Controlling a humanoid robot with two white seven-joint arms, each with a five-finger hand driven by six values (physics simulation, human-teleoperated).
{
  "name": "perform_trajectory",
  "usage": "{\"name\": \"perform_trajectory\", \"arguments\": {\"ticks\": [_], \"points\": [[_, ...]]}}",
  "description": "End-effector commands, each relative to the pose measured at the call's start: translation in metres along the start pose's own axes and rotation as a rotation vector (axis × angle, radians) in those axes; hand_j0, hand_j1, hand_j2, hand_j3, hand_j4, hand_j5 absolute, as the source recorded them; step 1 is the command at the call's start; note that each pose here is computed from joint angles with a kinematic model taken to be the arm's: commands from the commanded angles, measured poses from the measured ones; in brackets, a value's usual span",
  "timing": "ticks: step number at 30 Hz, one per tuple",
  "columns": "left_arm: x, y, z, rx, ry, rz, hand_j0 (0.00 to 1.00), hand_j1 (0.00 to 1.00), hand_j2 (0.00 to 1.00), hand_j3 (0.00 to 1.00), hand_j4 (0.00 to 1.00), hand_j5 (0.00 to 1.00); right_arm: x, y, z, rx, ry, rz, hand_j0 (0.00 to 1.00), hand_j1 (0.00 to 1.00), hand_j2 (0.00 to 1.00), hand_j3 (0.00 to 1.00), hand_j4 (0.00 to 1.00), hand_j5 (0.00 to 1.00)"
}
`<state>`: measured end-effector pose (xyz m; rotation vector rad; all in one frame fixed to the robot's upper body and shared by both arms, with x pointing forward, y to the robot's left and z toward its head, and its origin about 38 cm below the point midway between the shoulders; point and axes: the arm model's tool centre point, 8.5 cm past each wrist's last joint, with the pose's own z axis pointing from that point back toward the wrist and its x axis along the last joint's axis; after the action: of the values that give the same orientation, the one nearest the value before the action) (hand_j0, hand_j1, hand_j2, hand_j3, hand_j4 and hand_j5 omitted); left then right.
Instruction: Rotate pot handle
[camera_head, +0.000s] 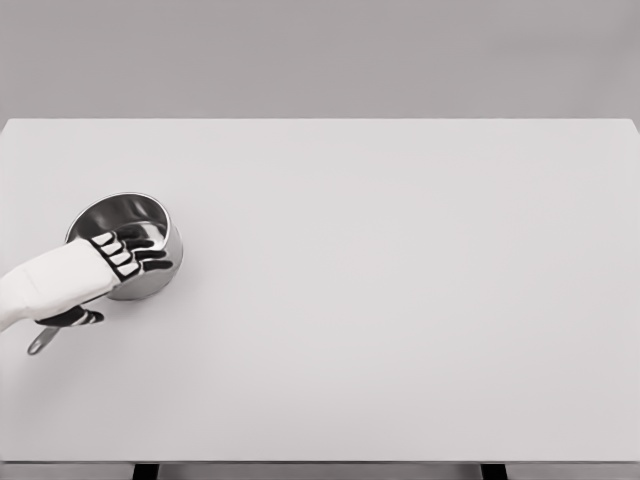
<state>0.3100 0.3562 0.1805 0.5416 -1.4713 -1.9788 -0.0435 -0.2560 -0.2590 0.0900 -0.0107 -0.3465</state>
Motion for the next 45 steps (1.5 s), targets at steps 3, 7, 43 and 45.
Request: {"name": "perform_trajectory", "arguments": {"ticks": [3,7,43,45], "points": [[-0.002,0.002,0.002,0.007,0.009,-0.001,1.00,1.00,1.00,1.00,1.00,1.00,0.000,0.000,0.000,0.000,0.000,0.000,1.00,1.00,1.00,1.00,1.00,1.00],[-0.005,0.002,0.005,0.008,0.020,0.002,1.00,1.00,1.00,1.00,1.00,1.00,0.000,0.000,0.000,0.000,0.000,0.000,1.00,1.00,1.00,1.00,1.00,1.00],[-0.027,0.003,0.025,0.013,0.113,0.004,1.00,1.00,1.00,1.00,1.00,1.00,0.000,0.000,0.000,0.000,0.000,0.000,1.00,1.00,1.00,1.00,1.00,1.00],[-0.028,0.003,0.025,0.011,0.115,0.003,1.00,1.00,1.00,1.00,1.00,1.00,0.000,0.000,0.000,0.000,0.000,0.000,1.00,1.00,1.00,1.00,1.00,1.00]]}}
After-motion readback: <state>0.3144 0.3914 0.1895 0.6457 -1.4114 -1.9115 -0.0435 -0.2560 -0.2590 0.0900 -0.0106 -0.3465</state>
